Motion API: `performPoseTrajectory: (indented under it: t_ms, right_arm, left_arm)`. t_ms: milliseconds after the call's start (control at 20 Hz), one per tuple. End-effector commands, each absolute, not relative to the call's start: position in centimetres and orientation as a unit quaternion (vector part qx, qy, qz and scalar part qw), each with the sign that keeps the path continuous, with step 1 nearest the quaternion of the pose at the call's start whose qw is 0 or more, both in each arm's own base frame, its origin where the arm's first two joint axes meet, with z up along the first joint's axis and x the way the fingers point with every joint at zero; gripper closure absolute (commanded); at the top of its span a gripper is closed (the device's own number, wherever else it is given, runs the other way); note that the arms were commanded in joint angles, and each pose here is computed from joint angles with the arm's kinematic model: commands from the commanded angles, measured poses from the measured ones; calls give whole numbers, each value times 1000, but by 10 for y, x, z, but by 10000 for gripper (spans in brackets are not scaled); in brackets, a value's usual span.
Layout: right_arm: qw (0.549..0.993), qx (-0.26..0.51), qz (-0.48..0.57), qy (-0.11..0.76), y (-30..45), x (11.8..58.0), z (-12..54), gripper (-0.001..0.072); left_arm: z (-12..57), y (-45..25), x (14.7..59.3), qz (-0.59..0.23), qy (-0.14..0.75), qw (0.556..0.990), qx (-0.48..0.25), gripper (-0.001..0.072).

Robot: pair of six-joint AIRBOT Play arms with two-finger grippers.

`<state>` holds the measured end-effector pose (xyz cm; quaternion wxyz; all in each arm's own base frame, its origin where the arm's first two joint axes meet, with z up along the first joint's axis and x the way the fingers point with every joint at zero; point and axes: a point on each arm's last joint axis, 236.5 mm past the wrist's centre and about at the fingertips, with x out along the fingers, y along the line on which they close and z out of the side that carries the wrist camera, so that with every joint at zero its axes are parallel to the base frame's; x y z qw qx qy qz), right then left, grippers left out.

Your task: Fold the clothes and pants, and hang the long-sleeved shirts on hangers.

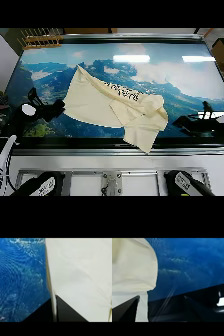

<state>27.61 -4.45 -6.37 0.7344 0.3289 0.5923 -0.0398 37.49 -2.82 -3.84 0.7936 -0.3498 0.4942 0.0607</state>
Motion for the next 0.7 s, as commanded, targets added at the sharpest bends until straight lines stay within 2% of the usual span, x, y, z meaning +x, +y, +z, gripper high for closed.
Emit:
performPoseTrajectory:
  t_ms: [0,200,350,400,450,550,600,650]
  right_arm:
    - [693,367,5,621,-13,276,-105,107]
    - [689,377,17,619,13,295,-121,109]
    - [705,374,19,602,26,311,-122,122]
    - [709,381,21,593,32,317,-119,167]
    - [712,387,22,586,36,323,-118,259]
    - [717,384,24,581,39,327,-117,284]
    - [718,384,24,581,38,327,-117,397]
    - [722,376,30,580,38,327,-116,617]
  left_arm:
    - [-34,-27,375,55,491,799,-343,704]
    - [-35,-28,374,54,493,798,-343,704]
    - [-35,-29,373,53,496,796,-343,703]
    - [-35,-29,373,53,496,796,-343,703]
    - [-35,-29,373,53,496,796,-343,704]
    - [-35,-29,373,53,496,796,-343,703]
    - [-35,-29,373,54,496,796,-343,703]
    - [-35,-29,373,53,496,796,-343,704]
